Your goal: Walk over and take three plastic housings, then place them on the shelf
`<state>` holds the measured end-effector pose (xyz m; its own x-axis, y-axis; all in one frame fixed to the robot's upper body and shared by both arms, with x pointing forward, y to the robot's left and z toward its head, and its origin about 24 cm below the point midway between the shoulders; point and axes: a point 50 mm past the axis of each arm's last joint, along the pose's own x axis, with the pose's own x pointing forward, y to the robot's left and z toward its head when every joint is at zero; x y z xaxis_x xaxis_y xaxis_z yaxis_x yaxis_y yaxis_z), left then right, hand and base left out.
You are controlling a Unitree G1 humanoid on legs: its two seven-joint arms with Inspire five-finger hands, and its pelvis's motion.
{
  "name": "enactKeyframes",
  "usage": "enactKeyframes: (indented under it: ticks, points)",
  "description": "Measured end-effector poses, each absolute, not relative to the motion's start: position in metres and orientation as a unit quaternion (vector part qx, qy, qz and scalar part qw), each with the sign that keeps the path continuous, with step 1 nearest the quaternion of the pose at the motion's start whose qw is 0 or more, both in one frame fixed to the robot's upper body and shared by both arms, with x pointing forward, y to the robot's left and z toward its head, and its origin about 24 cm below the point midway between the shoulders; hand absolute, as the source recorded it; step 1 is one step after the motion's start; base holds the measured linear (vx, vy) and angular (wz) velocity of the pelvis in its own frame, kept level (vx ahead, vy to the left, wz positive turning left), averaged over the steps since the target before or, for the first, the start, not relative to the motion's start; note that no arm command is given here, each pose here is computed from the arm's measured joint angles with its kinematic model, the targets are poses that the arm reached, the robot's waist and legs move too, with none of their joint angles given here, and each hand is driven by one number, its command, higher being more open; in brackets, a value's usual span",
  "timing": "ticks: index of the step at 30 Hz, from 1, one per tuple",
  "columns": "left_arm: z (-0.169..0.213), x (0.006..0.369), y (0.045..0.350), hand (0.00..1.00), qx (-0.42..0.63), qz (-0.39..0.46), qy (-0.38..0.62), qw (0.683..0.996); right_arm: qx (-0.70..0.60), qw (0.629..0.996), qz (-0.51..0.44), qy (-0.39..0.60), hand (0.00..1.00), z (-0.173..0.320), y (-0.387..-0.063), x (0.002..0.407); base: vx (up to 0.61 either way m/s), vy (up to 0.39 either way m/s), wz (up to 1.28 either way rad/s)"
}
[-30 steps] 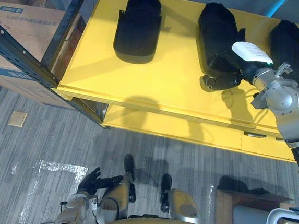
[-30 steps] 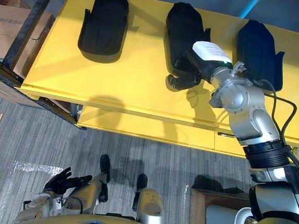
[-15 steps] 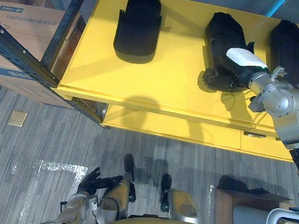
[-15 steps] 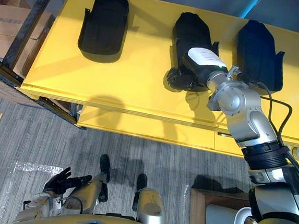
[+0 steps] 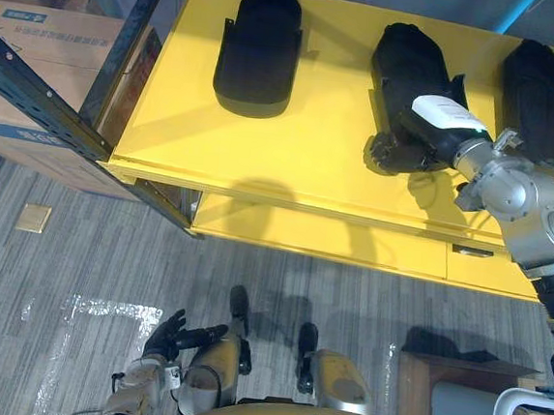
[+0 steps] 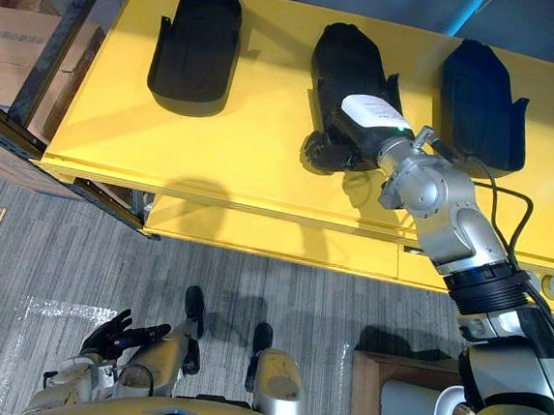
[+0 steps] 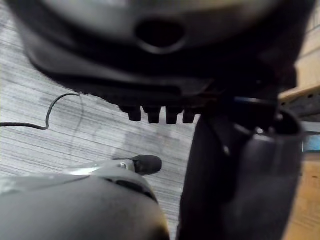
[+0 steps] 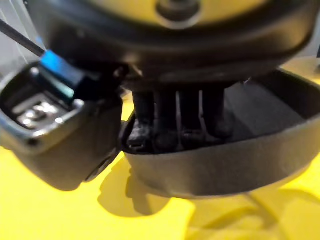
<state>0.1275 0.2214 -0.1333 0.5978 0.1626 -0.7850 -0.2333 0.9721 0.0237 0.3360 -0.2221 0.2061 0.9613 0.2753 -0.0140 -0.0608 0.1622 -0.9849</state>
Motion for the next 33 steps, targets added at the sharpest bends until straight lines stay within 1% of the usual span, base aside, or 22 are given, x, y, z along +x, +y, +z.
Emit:
enactKeyframes:
  ticks: [2,9,15,20,23,33]
  points:
    - [-0.133,0.127,0.221,1.0,-0.041,0.111,0.435,0.893,-0.618,0.777,0.096,-0.071,0.0,0.201,-0.225,0.34,0.0,0.0,0.03]
    - [-0.133,0.127,0.221,1.0,-0.041,0.112,0.435,0.893,-0.568,0.82,0.044,-0.05,0.0,0.201,-0.224,0.356,0.0,0.0,0.04]
    - [-0.134,0.127,0.219,1.0,-0.043,0.112,0.435,0.892,-0.514,0.856,0.025,-0.045,0.0,0.206,-0.212,0.367,0.0,0.0,0.01]
    - [-0.133,0.129,0.217,1.0,-0.046,0.11,0.432,0.894,-0.508,0.86,0.017,-0.042,0.0,0.21,-0.209,0.371,0.0,0.0,0.0]
    - [-0.133,0.129,0.215,1.0,-0.049,0.109,0.432,0.894,-0.5,0.864,0.017,-0.046,0.0,0.214,-0.202,0.373,0.02,-0.008,0.0]
    - [-0.133,0.131,0.211,1.0,-0.054,0.107,0.429,0.895,-0.505,0.862,0.012,-0.05,0.0,0.225,-0.196,0.376,0.0,-0.001,0.0]
